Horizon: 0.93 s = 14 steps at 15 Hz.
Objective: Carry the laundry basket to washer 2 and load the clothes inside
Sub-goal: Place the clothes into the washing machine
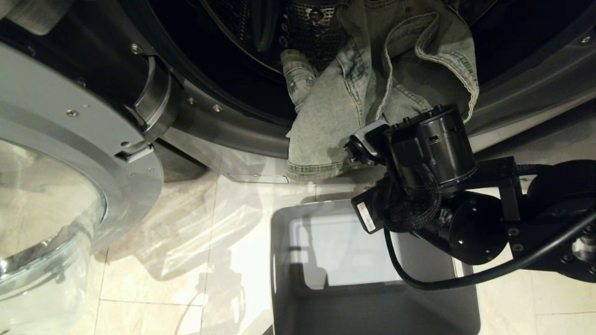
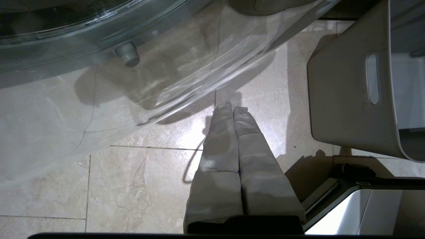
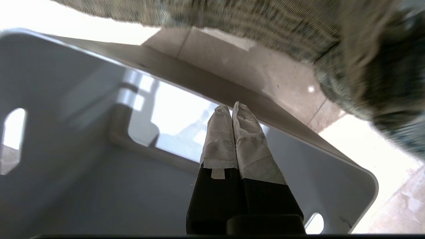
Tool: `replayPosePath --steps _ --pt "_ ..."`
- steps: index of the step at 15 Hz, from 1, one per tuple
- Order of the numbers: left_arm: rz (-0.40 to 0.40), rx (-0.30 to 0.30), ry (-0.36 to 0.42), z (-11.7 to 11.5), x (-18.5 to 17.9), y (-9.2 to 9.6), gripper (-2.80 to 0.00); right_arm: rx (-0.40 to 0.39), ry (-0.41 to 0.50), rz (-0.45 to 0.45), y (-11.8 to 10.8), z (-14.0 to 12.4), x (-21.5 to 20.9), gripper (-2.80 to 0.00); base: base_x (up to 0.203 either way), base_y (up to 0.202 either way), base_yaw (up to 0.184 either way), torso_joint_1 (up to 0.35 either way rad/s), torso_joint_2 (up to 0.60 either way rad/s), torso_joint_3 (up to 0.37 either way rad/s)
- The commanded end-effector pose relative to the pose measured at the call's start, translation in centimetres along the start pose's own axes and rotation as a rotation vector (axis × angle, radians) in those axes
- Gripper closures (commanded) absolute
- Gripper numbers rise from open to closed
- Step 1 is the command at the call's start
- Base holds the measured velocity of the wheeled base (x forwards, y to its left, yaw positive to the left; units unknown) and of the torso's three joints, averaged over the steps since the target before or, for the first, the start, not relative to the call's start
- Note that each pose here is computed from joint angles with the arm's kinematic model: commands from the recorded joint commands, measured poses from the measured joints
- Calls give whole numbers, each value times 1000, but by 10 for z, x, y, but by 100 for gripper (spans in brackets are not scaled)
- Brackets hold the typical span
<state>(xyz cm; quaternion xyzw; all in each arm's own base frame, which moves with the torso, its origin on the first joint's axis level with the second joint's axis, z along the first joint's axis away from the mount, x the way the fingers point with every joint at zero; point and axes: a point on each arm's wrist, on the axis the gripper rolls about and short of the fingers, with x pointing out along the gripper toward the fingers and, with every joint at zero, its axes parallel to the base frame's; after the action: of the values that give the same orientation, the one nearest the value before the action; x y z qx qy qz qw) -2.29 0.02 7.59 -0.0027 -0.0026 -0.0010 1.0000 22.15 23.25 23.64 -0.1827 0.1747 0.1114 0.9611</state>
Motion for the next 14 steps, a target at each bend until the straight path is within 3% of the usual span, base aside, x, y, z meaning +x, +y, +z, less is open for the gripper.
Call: replayPosePath --steps 1,4,10,14 --pt "0 -1 1 0 0 0 0 -21 25 -14 6 -6 7 0 0 0 0 0 0 0" --pt "0 -1 1 0 0 0 0 -45 58 -76 15 -16 19 0 0 0 0 0 0 0" --pt "0 -1 1 0 0 0 0 48 -61 -144 27 -3 39 0 0 0 0 0 0 0" --pt "0 -1 1 0 0 0 0 86 -87 -260 31 7 49 0 0 0 0 0 0 0"
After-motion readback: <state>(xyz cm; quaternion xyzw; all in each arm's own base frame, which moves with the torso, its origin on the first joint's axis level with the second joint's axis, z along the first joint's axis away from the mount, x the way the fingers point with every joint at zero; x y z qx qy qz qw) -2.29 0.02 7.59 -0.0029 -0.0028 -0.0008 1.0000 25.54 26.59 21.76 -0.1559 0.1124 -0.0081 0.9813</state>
